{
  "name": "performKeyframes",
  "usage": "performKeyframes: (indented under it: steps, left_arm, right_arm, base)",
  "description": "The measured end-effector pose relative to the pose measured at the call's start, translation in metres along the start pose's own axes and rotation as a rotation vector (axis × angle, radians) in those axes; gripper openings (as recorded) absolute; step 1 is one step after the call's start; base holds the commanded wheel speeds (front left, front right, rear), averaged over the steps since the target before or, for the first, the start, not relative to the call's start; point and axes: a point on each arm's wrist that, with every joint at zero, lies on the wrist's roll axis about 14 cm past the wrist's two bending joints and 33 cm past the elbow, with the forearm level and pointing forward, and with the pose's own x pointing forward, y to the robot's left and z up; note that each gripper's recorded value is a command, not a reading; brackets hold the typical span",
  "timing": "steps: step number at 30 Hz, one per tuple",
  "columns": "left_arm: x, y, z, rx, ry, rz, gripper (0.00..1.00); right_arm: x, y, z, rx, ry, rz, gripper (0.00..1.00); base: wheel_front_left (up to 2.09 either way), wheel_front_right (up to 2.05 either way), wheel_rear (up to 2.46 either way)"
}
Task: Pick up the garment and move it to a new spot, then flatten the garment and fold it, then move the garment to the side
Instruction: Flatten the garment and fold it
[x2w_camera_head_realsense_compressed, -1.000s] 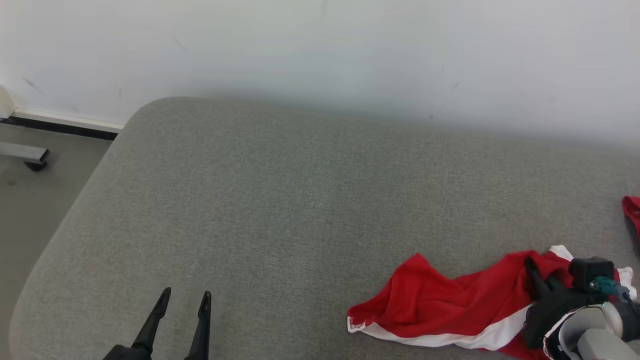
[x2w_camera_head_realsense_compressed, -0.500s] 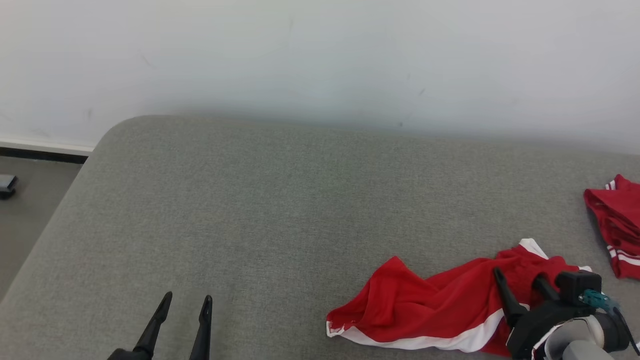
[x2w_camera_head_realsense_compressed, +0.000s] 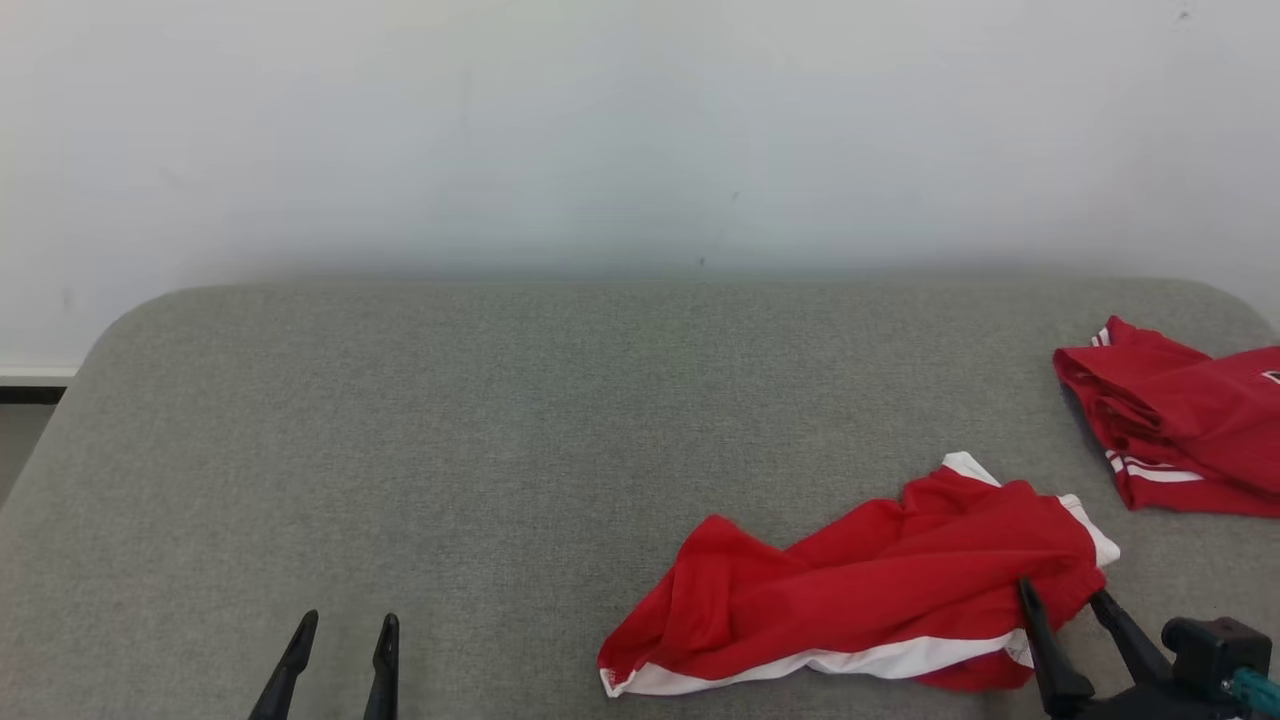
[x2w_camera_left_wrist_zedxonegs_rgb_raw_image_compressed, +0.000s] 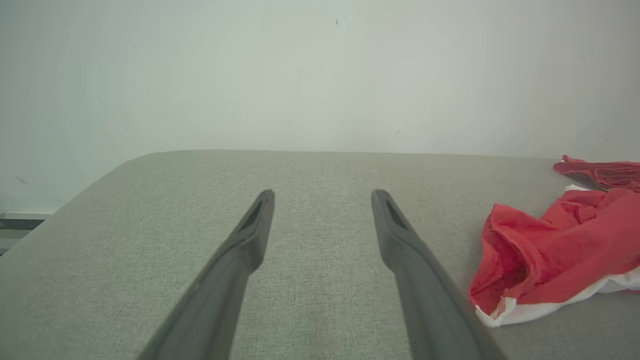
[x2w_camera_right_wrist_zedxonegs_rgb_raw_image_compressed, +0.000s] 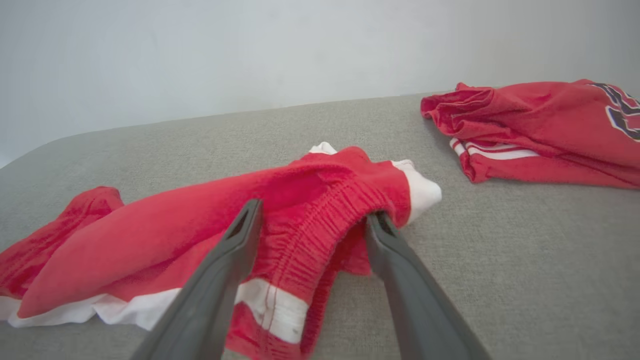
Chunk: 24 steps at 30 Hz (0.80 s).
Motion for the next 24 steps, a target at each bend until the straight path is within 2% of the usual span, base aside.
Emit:
performKeyframes:
  steps: [8, 17, 24]
  left_arm:
    - [0.01, -0.016, 0.0, -0.003, -0.001, -0.049, 1.0]
    - [0.01, -0.016, 0.002, 0.0, -0.01, -0.053, 1.0]
    - [0.008, -0.016, 0.001, -0.003, -0.007, -0.048, 1.0]
  right_arm:
    - [-0.03, -0.004, -0.028, 0.062, 0.046, -0.048, 1.0]
    - [-0.05, -0.005, -0.045, 0.116, 0.07, -0.094, 1.0]
    - [-0.064, -0.014, -0.045, 0.122, 0.05, -0.142, 1.0]
  base:
    - [0.0, 0.0, 0.0]
    - [0.0, 0.0, 0.0]
    - [0.0, 0.0, 0.0]
